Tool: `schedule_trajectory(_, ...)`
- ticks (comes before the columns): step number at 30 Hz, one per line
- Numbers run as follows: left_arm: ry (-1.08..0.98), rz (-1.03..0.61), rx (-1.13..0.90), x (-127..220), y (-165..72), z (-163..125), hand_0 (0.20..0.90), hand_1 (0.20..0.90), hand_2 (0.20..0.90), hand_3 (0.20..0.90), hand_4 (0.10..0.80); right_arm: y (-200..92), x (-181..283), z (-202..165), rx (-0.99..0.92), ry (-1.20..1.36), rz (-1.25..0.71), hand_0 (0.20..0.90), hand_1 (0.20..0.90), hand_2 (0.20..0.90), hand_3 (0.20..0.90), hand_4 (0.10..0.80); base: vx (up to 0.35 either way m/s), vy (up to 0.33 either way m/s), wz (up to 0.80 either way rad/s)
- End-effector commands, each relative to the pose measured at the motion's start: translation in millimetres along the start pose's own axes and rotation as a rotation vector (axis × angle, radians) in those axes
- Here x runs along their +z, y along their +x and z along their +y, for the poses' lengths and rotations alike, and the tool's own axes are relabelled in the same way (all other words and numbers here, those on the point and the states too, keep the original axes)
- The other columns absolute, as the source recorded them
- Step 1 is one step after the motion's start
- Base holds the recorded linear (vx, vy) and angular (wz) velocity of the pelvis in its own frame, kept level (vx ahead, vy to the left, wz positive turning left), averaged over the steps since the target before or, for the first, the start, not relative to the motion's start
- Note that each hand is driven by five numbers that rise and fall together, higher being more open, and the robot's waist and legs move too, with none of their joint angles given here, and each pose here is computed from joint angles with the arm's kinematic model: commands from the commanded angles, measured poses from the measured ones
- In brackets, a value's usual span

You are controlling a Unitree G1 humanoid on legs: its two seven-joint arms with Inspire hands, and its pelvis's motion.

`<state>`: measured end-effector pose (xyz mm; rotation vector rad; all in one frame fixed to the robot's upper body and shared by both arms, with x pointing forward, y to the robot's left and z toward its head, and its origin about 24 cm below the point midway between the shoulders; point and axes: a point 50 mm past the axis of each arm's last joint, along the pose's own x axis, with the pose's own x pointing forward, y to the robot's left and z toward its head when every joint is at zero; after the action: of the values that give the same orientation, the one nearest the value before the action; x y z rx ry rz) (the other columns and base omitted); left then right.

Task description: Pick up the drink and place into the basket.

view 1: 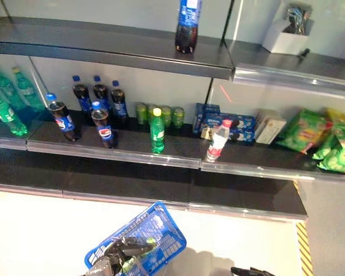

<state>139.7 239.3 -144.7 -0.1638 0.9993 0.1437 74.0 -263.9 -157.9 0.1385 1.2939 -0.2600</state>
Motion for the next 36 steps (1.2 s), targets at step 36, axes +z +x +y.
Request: schedule_trajectory(36, 0.053, -0.008, 0.058, -8, -11, 28, 0.300, 0.300, 0.300, 0.200, 0.100, -3, 0, -13, -0.007, -0.065, 0.009, 0.900, 0.900, 0.900, 0.900, 0.800, 0.030, -0.117, 0.02)
